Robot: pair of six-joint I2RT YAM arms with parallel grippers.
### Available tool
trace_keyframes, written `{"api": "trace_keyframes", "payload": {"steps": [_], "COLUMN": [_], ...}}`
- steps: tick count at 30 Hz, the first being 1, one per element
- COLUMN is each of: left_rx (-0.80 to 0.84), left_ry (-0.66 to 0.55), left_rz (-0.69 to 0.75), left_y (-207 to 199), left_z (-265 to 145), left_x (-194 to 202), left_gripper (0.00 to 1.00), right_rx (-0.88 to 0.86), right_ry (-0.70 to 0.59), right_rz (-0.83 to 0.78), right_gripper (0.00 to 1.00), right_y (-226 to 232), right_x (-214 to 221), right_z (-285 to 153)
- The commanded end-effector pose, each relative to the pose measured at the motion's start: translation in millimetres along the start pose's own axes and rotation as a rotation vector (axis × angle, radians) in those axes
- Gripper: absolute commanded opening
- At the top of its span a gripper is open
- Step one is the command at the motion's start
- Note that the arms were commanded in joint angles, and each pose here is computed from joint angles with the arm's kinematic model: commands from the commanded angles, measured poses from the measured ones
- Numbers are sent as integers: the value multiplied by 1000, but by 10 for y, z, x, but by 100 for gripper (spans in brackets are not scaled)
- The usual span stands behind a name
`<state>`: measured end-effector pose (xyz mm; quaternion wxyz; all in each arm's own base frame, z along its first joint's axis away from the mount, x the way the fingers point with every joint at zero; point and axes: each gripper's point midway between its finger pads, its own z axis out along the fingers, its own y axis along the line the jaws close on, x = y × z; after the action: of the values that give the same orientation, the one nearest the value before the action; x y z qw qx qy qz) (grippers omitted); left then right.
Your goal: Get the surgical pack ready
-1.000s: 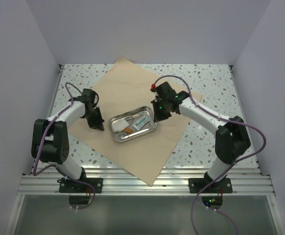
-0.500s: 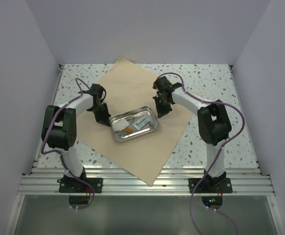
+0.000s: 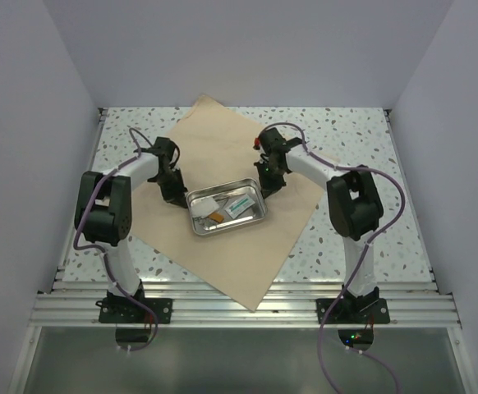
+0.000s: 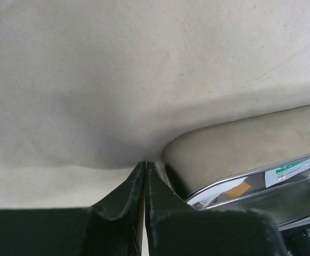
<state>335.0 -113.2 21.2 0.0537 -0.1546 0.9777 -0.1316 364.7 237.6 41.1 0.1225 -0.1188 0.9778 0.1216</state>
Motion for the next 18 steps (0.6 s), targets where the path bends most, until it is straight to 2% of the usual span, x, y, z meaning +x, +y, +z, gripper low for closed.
{"api": "trace_keyframes", "payload": {"steps": [1,6,12,13,15,18], "left_rx": [38,14,-32,-38,-49,-69], "left_ry": [-28,-36,-46,-56,-50,-71], "left_rz": [-20,-27,-32,-31,-36,-30], "left_y": [-170,-135,-6,15,88,190], "left_z": [-35,-48,-110,-141,-148,-223], "left_x": [-144,-171,-105,-99,-32,1], "left_gripper": [6,9,19,20,21,22], "right_rx": [-53,-53,62,78,119,159], "right_ry": [-24,-23,-63,-70,-88,-116], "right_rz": [-21,-22,-16,-12,-18,-31], "right_gripper": [0,0,1,9,15,29], "right_y": [130,138,-60,-105,-169,-246], "right_x": [-152,-214,-340,-364,-399,-360], "right_z": [-97,-84,-216,-260,-425,-618]}}
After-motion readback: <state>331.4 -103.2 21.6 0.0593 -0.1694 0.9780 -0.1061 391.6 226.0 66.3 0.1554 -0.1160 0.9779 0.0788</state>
